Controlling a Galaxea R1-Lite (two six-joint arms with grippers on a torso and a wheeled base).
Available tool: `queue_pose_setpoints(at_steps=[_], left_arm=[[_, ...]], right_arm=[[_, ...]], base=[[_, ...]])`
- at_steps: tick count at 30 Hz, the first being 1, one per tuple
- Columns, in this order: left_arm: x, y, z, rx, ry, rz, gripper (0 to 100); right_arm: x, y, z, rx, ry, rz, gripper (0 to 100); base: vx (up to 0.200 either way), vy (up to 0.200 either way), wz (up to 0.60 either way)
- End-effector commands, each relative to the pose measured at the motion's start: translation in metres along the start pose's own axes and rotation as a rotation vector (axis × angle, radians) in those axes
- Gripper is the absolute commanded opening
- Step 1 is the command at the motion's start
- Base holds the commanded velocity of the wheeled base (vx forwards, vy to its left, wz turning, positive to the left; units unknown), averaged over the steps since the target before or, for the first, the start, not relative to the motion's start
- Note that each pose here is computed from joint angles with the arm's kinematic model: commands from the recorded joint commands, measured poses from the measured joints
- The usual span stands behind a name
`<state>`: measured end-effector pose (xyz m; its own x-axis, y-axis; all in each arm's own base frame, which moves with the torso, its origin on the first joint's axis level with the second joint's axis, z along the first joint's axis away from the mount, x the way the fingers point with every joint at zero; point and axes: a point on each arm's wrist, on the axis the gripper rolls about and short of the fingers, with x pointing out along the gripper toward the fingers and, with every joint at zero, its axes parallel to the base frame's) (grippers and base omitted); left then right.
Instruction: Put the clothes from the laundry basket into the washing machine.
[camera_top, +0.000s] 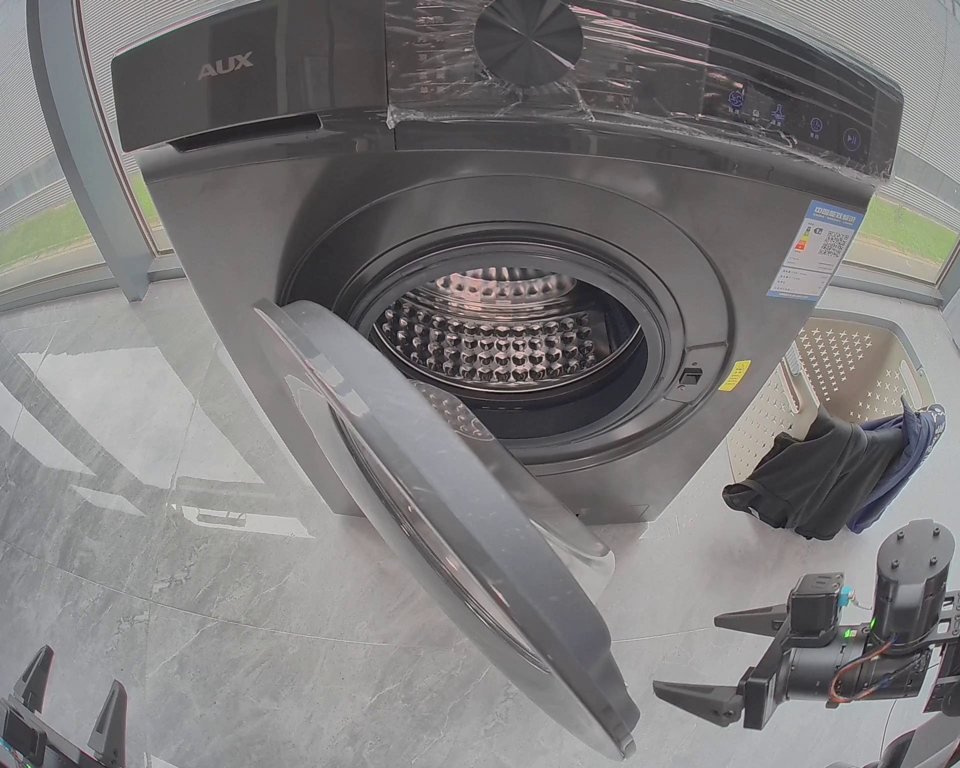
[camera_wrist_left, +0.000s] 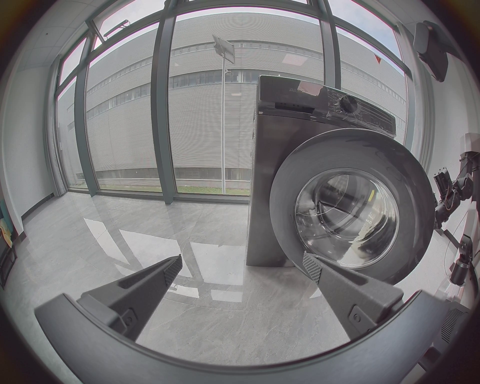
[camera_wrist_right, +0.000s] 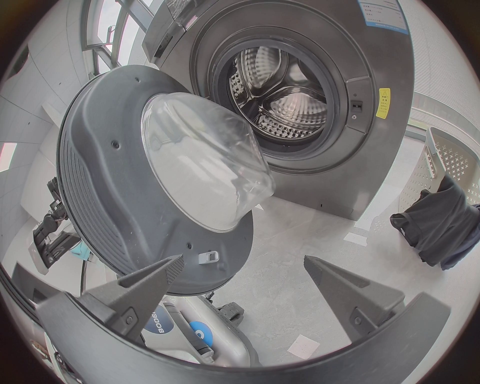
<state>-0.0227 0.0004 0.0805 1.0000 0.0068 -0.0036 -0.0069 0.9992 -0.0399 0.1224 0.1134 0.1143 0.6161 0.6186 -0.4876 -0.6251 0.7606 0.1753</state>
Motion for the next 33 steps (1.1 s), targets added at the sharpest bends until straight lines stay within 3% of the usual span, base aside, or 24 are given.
queue_pose_setpoints(at_steps=[1,9,19,24,30,33], left_arm=[[0.001,0.0,-0.004,0.0,0.009,0.0,100],[0.001,0.0,-0.004,0.0,0.007,0.0,100],[0.001,0.0,-0.004,-0.001,0.007,0.0,100],[0.001,0.0,-0.004,0.0,0.007,0.0,100],[0.001,0.0,-0.004,-0.001,0.007,0.0,100],[0.001,0.0,-0.004,-0.001,0.007,0.0,100]], right_arm=[[0.015,-0.01,0.009,0.038,0.011,-0.057,100],[0.038,-0.006,0.02,0.024,0.025,-0.079,100],[0.041,0.033,0.019,0.0,0.008,0.089,100],[0.041,0.026,0.026,0.02,-0.049,0.061,100],[0.067,0.0,0.042,0.079,-0.076,-0.106,100],[0.08,-0.012,0.053,0.099,-0.094,-0.154,100]], base=[[-0.2,0.0,0.0],[-0.05,0.0,0.0],[0.0,0.0,0.0],[0.0,0.0,0.0],[0.0,0.0,0.0],[0.0,0.0,0.0]])
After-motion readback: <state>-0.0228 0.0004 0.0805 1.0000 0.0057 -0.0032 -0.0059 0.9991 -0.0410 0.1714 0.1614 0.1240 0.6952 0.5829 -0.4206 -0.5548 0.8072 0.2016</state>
